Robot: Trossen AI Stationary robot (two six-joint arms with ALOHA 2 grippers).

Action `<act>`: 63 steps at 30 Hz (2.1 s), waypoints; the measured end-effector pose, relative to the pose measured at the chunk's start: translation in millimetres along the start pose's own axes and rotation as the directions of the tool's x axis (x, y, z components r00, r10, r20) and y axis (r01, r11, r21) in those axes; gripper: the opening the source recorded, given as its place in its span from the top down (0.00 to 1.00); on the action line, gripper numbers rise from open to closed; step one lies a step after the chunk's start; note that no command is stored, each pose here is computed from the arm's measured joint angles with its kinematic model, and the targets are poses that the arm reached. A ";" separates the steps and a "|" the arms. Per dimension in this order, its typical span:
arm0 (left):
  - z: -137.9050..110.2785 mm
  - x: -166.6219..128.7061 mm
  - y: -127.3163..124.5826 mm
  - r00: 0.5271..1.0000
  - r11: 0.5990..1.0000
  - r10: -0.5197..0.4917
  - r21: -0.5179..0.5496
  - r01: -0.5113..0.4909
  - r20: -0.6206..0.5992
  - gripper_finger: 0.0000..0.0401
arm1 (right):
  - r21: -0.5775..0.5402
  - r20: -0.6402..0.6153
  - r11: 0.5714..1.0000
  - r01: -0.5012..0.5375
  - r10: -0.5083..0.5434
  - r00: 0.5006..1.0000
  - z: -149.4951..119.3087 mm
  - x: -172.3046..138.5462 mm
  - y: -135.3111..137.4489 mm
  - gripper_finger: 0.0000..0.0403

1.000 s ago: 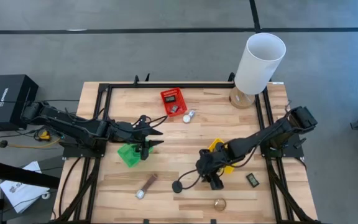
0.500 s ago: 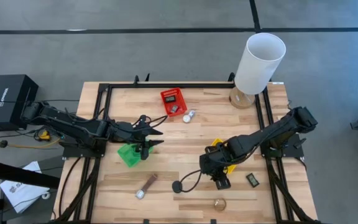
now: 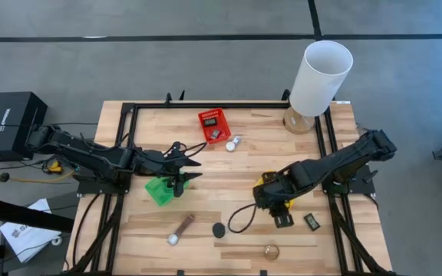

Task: Pick & Place Office items
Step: Put the top green hourglass into the yellow bin

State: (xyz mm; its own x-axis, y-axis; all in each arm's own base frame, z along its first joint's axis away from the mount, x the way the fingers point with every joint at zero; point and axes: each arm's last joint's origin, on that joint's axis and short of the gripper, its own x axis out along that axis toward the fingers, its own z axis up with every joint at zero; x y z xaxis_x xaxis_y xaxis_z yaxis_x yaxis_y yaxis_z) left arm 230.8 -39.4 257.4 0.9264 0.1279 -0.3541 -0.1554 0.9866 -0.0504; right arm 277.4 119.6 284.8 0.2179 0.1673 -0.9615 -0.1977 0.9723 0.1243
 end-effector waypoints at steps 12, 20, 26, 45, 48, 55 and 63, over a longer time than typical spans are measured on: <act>0.0 0.0 -0.1 1.000 1.000 -0.004 0.000 0.004 -0.001 0.61 | 0.056 0.236 0.977 0.203 -0.211 0.949 -54.7 -50.5 5.2 0.53; 0.1 -0.1 -0.1 1.000 1.000 -0.003 -0.003 0.003 0.000 0.61 | 0.118 0.428 0.982 0.147 -0.183 0.885 -94.0 -12.5 -1.8 0.51; 0.2 -0.1 -0.1 1.000 1.000 -0.003 -0.004 0.003 0.002 0.61 | 0.206 0.440 0.973 0.106 -0.188 0.878 -114.9 19.2 -11.3 0.53; 0.8 -0.1 -0.1 1.000 1.000 -0.001 -0.006 0.001 0.008 0.61 | 0.315 0.445 0.936 0.158 -0.293 0.846 -137.1 66.5 -25.8 0.49; 0.8 -0.1 -0.1 1.000 1.000 -0.001 -0.006 0.001 0.008 0.61 | 0.333 0.444 0.929 0.163 -0.308 0.842 -137.0 66.4 -26.9 0.47; 0.9 -0.1 -0.1 1.000 1.000 -0.002 -0.006 0.002 0.008 0.61 | 0.353 0.420 0.918 0.179 -0.326 0.847 -138.1 67.0 -31.3 0.49; 1.0 -0.1 -0.2 1.000 1.000 -0.003 -0.007 0.003 0.010 0.61 | 0.347 0.414 0.925 0.153 -0.298 0.860 -137.7 67.2 -31.4 0.44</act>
State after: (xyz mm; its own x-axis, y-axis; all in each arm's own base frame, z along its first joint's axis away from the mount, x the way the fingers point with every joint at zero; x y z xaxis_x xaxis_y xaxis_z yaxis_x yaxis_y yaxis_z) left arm 231.1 -39.5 258.4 0.9301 0.1261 -0.3451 -0.1551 0.9862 -0.0577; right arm 166.6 77.8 182.5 0.6424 -0.0784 -0.7624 0.1823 0.9818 0.0527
